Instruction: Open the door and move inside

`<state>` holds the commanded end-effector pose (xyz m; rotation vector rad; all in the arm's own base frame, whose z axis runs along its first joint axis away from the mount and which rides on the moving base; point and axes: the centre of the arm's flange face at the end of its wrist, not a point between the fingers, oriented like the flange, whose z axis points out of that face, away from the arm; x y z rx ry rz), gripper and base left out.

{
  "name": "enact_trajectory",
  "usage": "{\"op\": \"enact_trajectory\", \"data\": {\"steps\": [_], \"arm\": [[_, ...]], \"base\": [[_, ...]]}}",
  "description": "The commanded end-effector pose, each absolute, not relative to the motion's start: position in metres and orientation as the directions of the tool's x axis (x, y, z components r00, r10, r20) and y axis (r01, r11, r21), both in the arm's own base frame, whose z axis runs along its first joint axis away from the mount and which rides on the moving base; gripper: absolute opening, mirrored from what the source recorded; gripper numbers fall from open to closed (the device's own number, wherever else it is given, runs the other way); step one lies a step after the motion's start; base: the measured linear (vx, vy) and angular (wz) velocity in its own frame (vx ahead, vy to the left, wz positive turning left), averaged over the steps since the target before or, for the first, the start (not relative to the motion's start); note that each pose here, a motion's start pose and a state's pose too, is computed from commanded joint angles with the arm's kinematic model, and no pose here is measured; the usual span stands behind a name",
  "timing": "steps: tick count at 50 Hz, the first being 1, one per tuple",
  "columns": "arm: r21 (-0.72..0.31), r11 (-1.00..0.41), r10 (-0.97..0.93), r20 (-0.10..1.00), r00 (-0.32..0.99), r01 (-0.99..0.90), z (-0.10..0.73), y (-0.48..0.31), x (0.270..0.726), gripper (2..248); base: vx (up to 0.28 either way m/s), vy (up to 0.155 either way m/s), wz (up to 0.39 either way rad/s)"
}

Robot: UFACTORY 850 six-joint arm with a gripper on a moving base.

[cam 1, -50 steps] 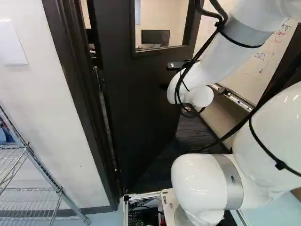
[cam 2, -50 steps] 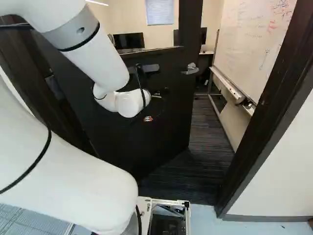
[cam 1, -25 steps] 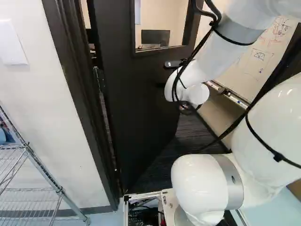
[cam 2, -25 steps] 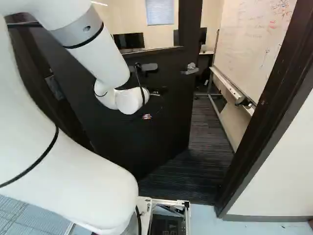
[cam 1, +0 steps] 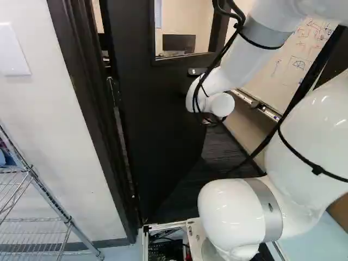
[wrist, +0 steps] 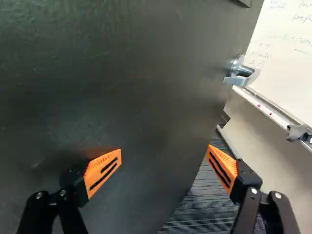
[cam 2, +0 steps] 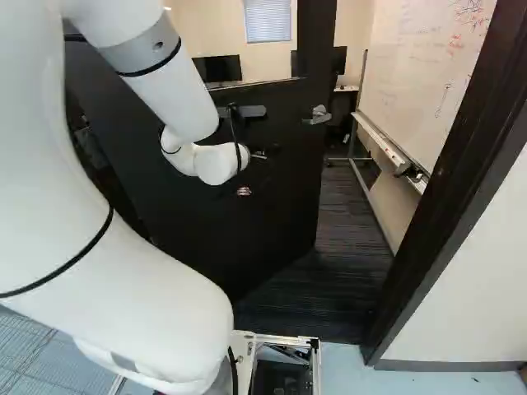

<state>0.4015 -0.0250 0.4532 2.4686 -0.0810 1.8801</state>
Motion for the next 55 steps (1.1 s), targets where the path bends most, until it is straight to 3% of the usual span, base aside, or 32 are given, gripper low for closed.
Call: {"op": "enact_trajectory", "data": {"steps": [28, 55], "arm": [[-0.070, -0.991, -0.099, 0.960, 0.262, -0.117, 0.454, -0.012, 0.426, 247], [-0.075, -0.994, -0.093, 0.960, 0.266, -0.077, 0.454, 0.009, 0.449, 247]], "base": [[0.000, 0.000, 0.000], [0.000, 0.000, 0.000]]}}
